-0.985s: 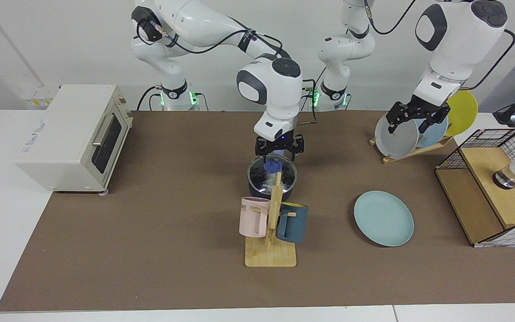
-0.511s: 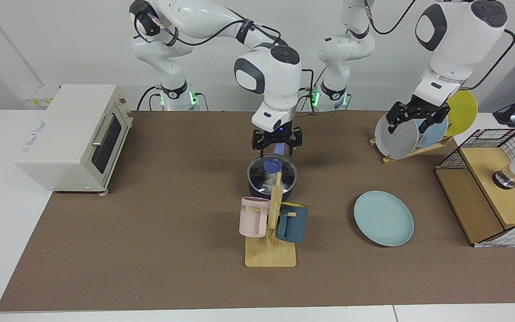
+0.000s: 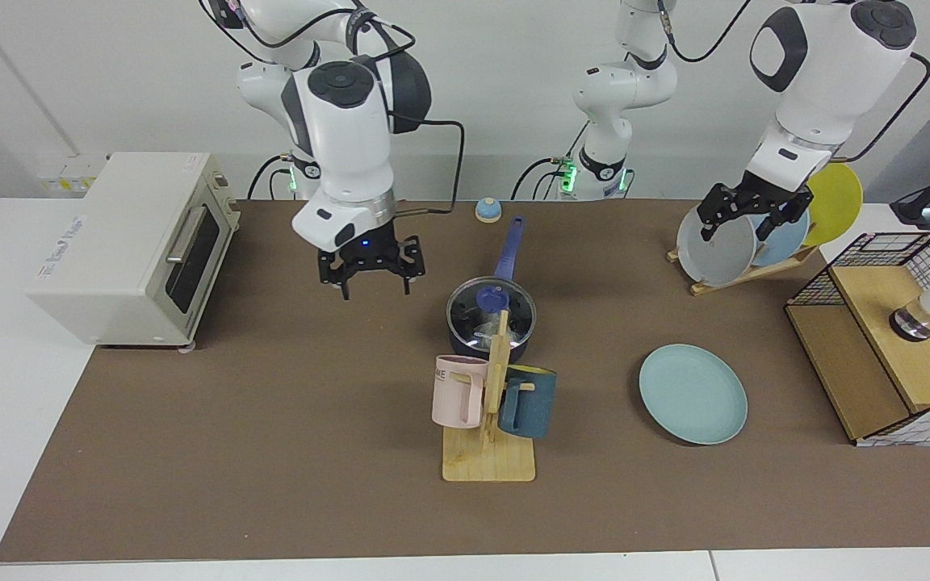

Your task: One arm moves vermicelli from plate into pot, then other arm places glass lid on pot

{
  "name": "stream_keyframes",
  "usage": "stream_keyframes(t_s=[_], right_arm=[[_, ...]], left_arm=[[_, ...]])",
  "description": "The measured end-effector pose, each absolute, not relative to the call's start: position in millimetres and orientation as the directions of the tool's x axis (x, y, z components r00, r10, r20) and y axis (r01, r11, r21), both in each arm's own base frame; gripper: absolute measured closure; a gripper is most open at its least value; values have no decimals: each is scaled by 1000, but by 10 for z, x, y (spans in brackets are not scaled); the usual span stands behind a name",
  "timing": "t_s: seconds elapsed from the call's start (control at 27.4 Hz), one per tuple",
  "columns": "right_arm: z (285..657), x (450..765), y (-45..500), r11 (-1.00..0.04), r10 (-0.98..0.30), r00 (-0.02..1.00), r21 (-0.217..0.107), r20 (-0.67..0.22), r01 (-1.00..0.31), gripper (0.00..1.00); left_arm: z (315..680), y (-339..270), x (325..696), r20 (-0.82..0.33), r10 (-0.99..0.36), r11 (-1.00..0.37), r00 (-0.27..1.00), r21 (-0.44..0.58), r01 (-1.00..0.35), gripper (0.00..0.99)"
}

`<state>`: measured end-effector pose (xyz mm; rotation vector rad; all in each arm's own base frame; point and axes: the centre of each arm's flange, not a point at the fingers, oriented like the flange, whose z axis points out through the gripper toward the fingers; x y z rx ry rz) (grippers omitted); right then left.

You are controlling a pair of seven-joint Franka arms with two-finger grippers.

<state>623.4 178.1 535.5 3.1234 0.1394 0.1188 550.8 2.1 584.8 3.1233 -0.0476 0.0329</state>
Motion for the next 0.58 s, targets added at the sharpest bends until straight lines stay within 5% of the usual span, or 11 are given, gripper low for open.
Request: stream_keyframes(t_s=[0.58], right_arm=[[5909,5972,399,-994,106,994,4,39,106,0]], left_arm=[[5848,21,5508,21,-30,-999,999,17,-31,0]])
